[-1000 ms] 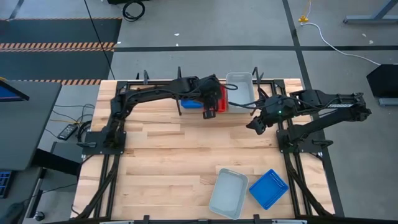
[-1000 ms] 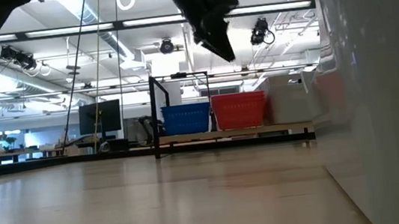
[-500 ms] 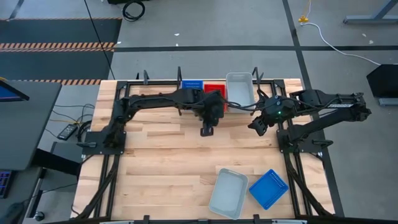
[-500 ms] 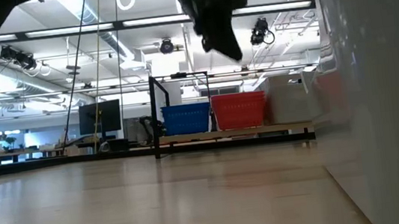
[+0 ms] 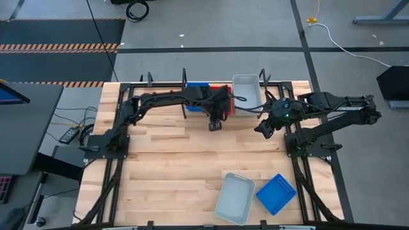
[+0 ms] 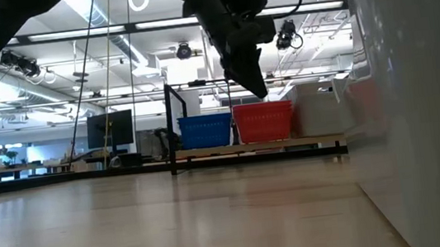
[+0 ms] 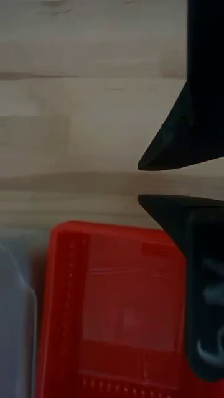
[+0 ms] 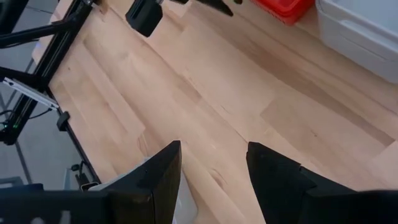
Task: Stack baskets on shelf by color
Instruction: Stack the red bin on the red bin on the shelf, then stack the blue bin on the blue bin on the shelf
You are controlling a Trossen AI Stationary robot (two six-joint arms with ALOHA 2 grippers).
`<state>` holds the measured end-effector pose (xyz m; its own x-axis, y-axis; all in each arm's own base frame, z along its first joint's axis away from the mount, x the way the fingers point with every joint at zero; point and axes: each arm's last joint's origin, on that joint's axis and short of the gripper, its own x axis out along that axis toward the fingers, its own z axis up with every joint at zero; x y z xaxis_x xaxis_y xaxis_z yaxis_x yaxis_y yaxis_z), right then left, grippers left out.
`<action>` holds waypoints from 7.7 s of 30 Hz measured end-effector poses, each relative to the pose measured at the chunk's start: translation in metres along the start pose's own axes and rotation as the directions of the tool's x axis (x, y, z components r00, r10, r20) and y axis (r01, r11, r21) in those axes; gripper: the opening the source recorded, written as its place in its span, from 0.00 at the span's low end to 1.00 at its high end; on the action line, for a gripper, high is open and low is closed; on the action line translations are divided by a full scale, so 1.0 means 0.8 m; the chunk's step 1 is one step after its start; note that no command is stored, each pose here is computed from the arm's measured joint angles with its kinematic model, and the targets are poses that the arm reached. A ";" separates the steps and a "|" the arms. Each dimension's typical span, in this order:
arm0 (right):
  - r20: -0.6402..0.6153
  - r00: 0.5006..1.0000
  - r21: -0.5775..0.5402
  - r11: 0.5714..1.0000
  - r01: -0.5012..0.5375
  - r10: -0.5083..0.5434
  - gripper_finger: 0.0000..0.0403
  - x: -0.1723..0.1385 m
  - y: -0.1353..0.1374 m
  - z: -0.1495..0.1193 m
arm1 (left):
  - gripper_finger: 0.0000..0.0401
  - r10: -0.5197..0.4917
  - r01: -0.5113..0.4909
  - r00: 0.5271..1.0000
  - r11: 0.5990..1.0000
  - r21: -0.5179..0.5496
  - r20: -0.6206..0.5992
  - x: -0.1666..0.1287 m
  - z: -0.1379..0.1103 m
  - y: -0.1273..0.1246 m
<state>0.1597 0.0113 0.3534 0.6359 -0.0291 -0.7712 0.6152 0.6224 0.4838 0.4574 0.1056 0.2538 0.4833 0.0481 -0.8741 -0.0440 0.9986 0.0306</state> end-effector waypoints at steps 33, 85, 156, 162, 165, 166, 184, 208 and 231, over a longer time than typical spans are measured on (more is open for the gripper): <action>0.026 1.000 0.008 1.000 0.011 -0.011 0.47 0.000 0.000 0.001 | 0.09 0.043 -0.041 0.999 0.997 0.066 -0.030 0.022 -0.004 0.010; 0.047 0.999 0.008 1.000 0.013 -0.013 0.47 0.000 0.001 0.002 | 0.09 0.293 -0.292 0.956 0.955 0.060 -0.018 -0.026 -0.008 0.062; -0.622 0.764 -0.179 0.981 0.076 -0.172 0.47 0.051 -0.013 -0.133 | 0.37 -0.038 0.155 0.952 0.915 -0.372 0.303 -0.164 0.010 -0.233; -0.632 0.759 -0.174 0.983 0.058 -0.157 0.47 0.061 -0.014 -0.170 | 0.36 0.064 0.147 0.934 0.829 -0.539 0.353 -0.173 0.003 -0.268; -0.652 0.741 -0.184 0.982 0.050 -0.160 0.47 0.064 -0.018 -0.188 | 0.35 0.090 0.150 0.925 0.807 -0.571 0.370 -0.177 -0.001 -0.285; -0.656 0.736 -0.180 0.982 0.063 -0.168 0.47 0.064 -0.019 -0.193 | 0.35 0.092 0.156 0.921 0.801 -0.578 0.377 -0.178 -0.002 -0.290; -0.595 0.789 0.008 0.980 0.197 -0.153 0.47 0.108 -0.060 -0.246 | 0.33 0.062 0.217 0.907 0.779 -0.589 0.416 -0.194 -0.024 -0.348; -0.488 0.825 -0.219 0.955 0.198 -0.283 0.06 0.142 -0.088 -0.256 | 0.33 0.158 0.193 0.890 0.718 -0.669 0.427 -0.190 -0.016 -0.330; 0.009 0.965 0.417 0.878 0.234 -0.262 0.02 0.164 -0.102 -0.136 | 0.33 0.244 -0.086 0.944 0.830 -0.550 0.221 -0.165 -0.009 -0.240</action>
<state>0.1420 0.0419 0.1678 0.4570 -0.1985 -0.8670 0.8835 0.2138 0.4167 0.3955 -0.0925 0.3595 0.6386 0.2941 -0.7112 -0.5592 0.8121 -0.1663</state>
